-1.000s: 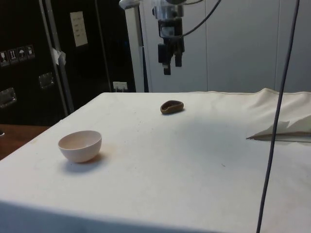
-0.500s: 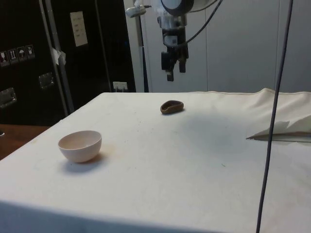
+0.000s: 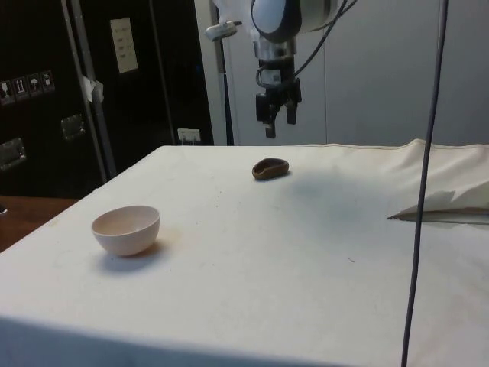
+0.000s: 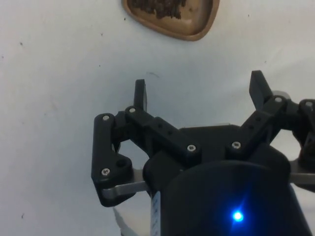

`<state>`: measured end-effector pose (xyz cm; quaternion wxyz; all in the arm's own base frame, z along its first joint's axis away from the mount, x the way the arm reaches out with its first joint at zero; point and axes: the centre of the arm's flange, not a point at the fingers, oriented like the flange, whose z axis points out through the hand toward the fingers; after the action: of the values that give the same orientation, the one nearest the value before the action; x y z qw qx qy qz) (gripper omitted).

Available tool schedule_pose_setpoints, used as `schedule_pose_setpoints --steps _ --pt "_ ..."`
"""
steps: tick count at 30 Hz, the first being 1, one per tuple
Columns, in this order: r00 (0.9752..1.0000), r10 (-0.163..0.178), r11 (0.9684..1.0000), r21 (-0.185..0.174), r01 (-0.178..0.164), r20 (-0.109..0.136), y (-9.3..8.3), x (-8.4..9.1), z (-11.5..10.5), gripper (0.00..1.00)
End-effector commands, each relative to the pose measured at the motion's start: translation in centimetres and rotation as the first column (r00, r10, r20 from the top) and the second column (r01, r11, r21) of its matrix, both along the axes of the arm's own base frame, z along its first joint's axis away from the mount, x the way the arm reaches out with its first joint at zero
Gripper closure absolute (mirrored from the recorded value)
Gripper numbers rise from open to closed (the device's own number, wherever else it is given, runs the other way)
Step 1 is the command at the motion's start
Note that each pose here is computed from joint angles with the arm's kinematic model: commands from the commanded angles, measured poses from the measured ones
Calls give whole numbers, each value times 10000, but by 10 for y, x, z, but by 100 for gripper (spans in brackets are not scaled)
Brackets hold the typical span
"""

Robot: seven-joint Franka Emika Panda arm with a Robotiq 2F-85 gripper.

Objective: Pour the coffee beans from the cup into the bowl.

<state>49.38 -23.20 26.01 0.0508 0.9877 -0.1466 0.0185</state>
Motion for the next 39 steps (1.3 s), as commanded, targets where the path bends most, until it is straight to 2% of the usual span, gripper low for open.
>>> schedule_pose_setpoints --steps 1,3,4,5,12,13,14,22,23,24,25,33,34,35,39 --pt "9999 -125 9999 23 125 96 -1 1 -3 0" --pt "9995 -267 9996 108 266 141 0 4 -8 0" --pt "9998 -208 9998 57 207 38 -1 2 -7 0" --pt "9994 -316 9994 137 314 173 0 5 -8 0" --pt "9969 -720 9968 379 708 330 -1 11 -20 0" --pt "9973 -705 9971 308 699 212 -2 10 -20 0" --pt "9964 -776 9962 416 762 335 -2 12 -22 0" --pt "9918 -1178 9918 551 1150 501 -12 20 -38 0" --pt "9928 -1141 9926 462 1125 357 -11 19 -38 0" --pt "9913 -1213 9914 558 1185 501 -14 21 -40 0" --pt "9903 -1291 9905 543 1263 523 -20 21 -44 0" --pt "9874 -1488 9881 479 1463 534 -40 20 -57 0" --pt "9881 -1484 9882 438 1466 416 -38 19 -56 0" --pt "9871 -1504 9878 478 1479 541 -42 20 -58 0" --pt "9860 -1571 9867 509 1544 556 -55 20 -64 0"
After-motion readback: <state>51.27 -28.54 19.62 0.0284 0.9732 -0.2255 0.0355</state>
